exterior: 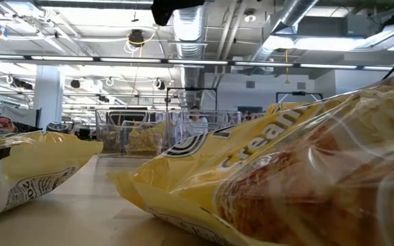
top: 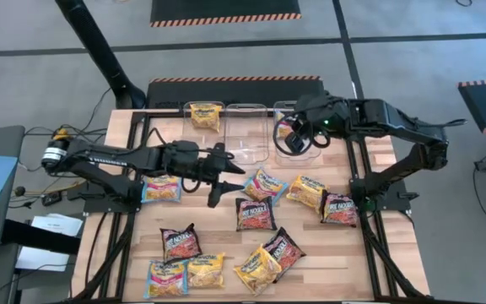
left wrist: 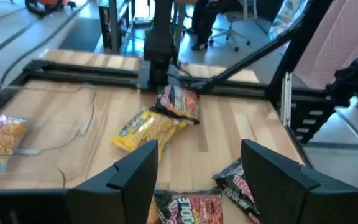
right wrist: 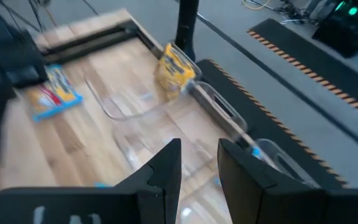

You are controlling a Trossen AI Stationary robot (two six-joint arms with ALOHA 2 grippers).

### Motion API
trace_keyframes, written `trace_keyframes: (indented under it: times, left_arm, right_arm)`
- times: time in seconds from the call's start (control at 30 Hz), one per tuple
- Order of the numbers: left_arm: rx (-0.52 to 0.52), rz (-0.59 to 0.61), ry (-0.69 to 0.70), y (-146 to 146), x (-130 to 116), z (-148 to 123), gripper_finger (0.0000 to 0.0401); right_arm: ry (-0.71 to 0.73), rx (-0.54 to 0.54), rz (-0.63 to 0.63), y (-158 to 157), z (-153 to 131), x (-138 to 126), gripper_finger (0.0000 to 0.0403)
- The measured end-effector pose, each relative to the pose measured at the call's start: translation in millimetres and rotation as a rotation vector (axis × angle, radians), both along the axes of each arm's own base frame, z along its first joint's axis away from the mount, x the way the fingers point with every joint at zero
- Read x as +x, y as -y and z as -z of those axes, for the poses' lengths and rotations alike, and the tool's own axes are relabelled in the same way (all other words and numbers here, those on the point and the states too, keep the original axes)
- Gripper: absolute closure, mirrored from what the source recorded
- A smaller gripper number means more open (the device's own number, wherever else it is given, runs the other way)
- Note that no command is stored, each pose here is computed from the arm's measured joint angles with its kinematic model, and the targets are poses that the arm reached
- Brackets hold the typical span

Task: Sort Maruchan noodles
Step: Put the black noodle pack in the middle transparent bin

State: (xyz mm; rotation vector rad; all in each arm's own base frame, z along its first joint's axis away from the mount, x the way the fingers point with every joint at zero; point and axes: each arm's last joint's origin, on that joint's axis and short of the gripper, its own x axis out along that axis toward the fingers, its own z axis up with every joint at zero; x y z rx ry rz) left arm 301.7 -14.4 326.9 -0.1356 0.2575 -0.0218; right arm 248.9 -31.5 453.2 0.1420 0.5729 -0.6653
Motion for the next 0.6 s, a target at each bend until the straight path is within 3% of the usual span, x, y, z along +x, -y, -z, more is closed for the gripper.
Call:
trace_keyframes:
  times: [0.27, 0.6]
  left_arm:
    - [-0.007, 0.031, -0.094, 14.1, 14.0, 23.3, 0.0186]
    - [-0.001, 0.074, -0.237, 30.7, 41.3, 72.1, 0.0186]
  right_arm:
    - [0.103, 0.103, 0.041, -10.9, -1.4, 2.3, 0.0274]
    - [0.153, 0.188, 0.050, -25.6, -0.7, 2.5, 0.0274]
